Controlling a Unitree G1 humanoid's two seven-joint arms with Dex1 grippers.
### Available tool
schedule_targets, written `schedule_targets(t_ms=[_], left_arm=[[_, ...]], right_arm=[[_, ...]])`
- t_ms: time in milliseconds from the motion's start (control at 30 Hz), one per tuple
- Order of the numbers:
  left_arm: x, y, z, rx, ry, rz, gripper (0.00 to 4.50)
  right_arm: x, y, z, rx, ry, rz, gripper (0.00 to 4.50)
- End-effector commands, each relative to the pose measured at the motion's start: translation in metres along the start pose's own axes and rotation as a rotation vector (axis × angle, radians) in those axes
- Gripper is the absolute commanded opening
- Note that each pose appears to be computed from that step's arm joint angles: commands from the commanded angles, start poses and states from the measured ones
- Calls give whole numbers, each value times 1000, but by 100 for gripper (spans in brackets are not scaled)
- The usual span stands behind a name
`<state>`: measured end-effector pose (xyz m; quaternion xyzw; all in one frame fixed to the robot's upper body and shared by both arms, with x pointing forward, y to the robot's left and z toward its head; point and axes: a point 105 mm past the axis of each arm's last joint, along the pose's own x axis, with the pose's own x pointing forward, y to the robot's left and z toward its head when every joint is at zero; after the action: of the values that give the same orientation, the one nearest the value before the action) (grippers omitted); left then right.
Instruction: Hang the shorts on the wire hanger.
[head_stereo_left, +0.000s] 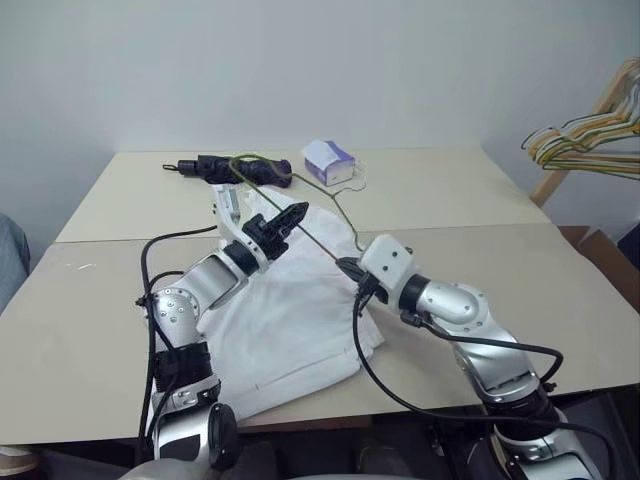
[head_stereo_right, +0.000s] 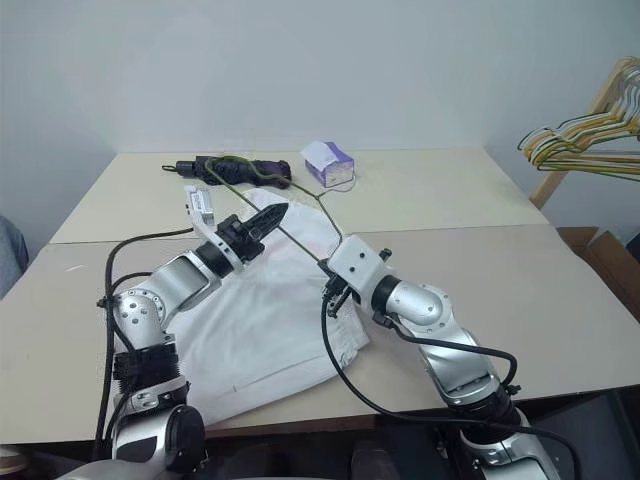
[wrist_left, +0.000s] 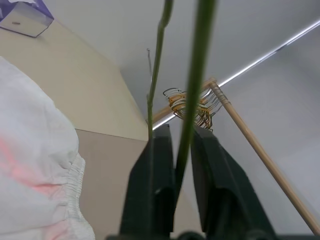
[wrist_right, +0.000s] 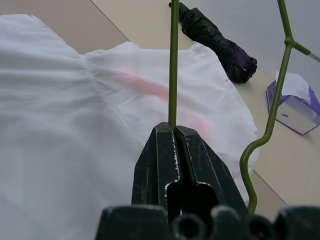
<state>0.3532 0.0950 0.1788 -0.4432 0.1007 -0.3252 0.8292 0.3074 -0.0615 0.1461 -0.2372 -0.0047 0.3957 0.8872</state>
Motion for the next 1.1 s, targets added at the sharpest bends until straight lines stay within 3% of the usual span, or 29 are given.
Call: schedule_targets(t_ms=[33,167,267,367,500,567,633,767,900,1100], left_arm=[[4,-8,2,35,-8,-34,3],[5,-5,4,102,-17,-10,3],[6,-9,5,163,-20,-30,0],[2,-21,23,104,-89,-120,0],[-10,-35,48,175,-112,-208,0],[-17,-43,58,226,-104,-265,0],[-29,-55,65,313,-50,-362,0],[-60,-78,76,476,14,-600,0],[-80,-94,84,594,48,-796,0],[-83,-102,85,663,58,-931,0]], right_arm=[[-4,-3,15,-81,-48,-17,0],[-5,-7,17,-108,-53,-42,0],[-5,-9,21,-109,-70,-51,74],[-9,-12,36,-91,-138,-57,181],[-28,-16,72,-20,-296,-12,319],[-36,-21,78,-5,-306,17,387],[-50,-23,76,83,-270,167,448],[-73,-31,68,238,-183,398,448],[-77,-38,59,484,-105,605,448],[-61,-30,48,512,-64,727,448]])
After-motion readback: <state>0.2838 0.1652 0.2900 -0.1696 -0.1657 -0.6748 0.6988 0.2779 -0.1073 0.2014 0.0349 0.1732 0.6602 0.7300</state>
